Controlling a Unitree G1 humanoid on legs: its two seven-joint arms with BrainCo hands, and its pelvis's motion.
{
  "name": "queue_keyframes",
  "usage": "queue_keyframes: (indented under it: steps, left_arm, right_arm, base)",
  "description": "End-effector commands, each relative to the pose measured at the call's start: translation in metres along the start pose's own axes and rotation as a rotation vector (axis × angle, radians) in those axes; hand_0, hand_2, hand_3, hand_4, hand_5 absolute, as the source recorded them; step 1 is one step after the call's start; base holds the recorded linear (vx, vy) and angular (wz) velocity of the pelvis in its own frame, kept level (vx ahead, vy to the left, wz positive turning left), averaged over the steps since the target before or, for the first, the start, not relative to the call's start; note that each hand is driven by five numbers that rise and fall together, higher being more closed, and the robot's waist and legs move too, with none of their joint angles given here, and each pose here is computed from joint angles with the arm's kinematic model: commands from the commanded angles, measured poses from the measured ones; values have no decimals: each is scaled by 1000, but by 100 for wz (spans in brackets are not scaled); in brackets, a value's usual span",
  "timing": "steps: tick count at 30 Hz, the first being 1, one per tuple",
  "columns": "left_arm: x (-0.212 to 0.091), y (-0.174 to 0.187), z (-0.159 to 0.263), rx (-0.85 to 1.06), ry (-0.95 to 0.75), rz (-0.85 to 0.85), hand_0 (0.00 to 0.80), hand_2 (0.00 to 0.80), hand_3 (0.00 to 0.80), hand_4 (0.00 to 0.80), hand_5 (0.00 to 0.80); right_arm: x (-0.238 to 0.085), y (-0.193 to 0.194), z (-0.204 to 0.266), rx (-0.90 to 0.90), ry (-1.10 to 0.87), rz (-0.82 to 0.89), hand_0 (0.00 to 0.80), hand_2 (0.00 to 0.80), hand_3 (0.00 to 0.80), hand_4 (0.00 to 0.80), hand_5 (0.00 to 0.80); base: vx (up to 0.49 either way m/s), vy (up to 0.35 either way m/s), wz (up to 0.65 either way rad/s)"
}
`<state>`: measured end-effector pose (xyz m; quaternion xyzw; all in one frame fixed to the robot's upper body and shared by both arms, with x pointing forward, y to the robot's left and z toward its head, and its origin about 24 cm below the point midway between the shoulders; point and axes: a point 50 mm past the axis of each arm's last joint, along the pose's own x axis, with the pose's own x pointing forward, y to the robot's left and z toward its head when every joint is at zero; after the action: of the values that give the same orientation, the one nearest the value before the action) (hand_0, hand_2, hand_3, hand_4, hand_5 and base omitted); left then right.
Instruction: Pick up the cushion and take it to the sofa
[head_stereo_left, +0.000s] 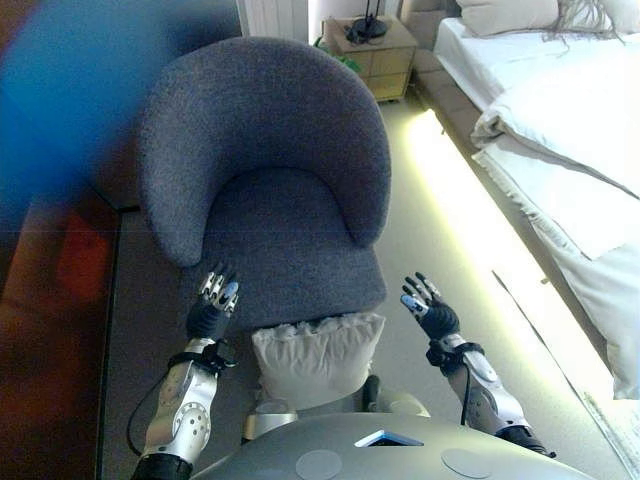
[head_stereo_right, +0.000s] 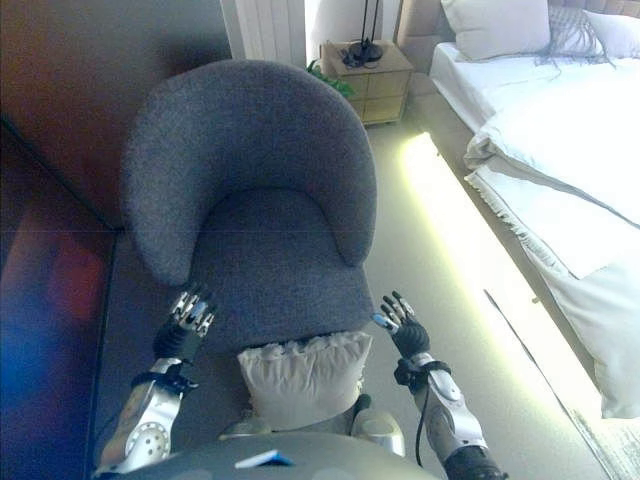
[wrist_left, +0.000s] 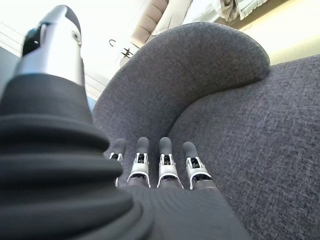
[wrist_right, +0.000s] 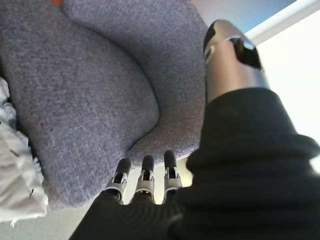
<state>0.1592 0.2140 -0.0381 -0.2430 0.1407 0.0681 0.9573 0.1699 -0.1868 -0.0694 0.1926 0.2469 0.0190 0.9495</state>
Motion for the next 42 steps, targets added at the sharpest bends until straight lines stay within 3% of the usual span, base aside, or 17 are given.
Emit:
queue_keyframes:
  steps: [1, 8, 13, 16, 20, 25, 34, 42]
  left_arm:
    - [8, -8, 22, 76, -104, -58, 0, 0, 0, 0, 0]
    - [14, -14, 14, 82, -54, -105, 0, 0, 0, 0, 0]
    - [20, -26, 19, 75, -70, -190, 0, 0, 0, 0, 0]
    - [27, -45, 25, -126, -68, -354, 0, 0, 0, 0, 0]
    - [20, -75, 16, -574, -25, -696, 0, 0, 0, 0, 0]
    - [6, -89, 1, -838, -27, -875, 0, 0, 0, 0, 0]
    - [4, -87, -4, -851, -10, -845, 0, 0, 0, 0, 0]
    - [5, -84, -1, -817, -9, -818, 0, 0, 0, 0, 0]
  right_arm:
    - [14, 8, 32, -70, -118, 38, 0, 0, 0, 0, 0]
    - [15, 12, 39, -161, -163, 38, 0, 0, 0, 0, 0]
    - [12, 18, 44, -86, -202, 100, 0, 0, 0, 0, 0]
    - [14, 34, 56, 97, -244, 275, 0, 0, 0, 0, 0]
    - [10, 65, 61, 463, -298, 668, 0, 0, 0, 0, 0]
    - [-2, 96, 54, 785, -311, 1014, 0, 0, 0, 0, 0]
    - [-2, 91, 38, 861, -300, 957, 0, 0, 0, 0, 0]
    - [-4, 88, 34, 810, -274, 936, 0, 0, 0, 0, 0]
  base:
    - [-20, -36, 14]
    - [19, 64, 5]
    - [-11, 65, 7]
    - [-90, 62, 6]
    - [-33, 19, 1]
    - [40, -6, -1]
    - [26, -7, -1]
    - [0, 0, 0]
